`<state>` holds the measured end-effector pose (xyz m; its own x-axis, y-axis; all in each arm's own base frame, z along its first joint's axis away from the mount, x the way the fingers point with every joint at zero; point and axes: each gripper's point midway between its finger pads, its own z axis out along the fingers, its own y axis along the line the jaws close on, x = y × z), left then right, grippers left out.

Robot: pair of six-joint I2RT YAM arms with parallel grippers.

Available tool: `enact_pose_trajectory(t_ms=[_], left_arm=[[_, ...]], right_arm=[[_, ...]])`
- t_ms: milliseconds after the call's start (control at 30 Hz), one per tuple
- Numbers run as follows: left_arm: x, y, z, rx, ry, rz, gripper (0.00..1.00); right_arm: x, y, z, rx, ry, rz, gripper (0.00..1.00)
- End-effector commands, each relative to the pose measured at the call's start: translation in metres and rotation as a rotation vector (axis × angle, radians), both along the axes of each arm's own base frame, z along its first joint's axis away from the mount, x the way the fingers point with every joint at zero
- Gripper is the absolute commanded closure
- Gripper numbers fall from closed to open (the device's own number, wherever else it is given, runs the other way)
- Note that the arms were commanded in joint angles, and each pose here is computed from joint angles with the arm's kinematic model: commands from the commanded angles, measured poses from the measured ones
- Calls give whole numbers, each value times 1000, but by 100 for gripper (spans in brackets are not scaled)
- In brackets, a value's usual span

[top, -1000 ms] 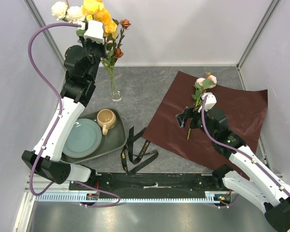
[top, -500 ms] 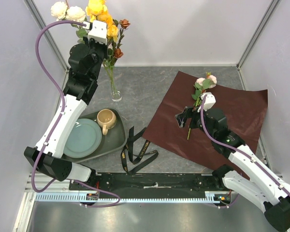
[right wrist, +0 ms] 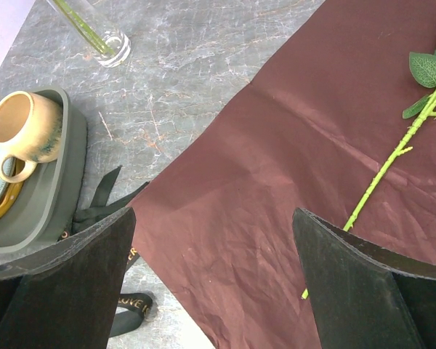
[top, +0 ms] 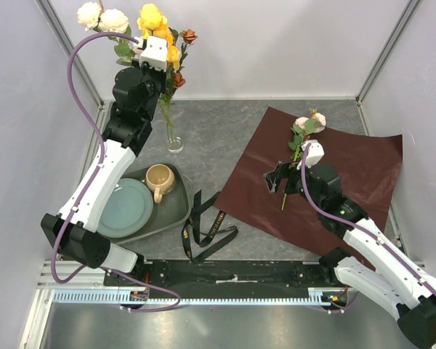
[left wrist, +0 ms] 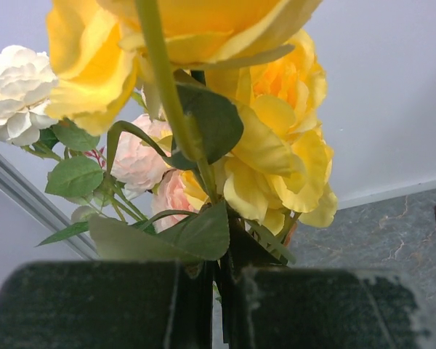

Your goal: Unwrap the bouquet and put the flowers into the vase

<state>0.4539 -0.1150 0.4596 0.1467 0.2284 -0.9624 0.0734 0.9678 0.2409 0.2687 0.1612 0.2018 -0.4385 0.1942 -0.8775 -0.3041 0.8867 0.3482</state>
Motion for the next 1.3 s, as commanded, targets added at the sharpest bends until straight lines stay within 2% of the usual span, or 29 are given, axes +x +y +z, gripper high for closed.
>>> enact_pose_trajectory(t_ms=[0,800,1267], left_arm=[[0,3,-2,-42,-5,18,98],[7,6,-83,-108,119,62,98],[0,8,-107,-103,165,69,98]], right_arm=[[2,3,11,40,-39,2,4],[0,6,6,46,-22,14,4],[0,10,-2,54,2,25,4]])
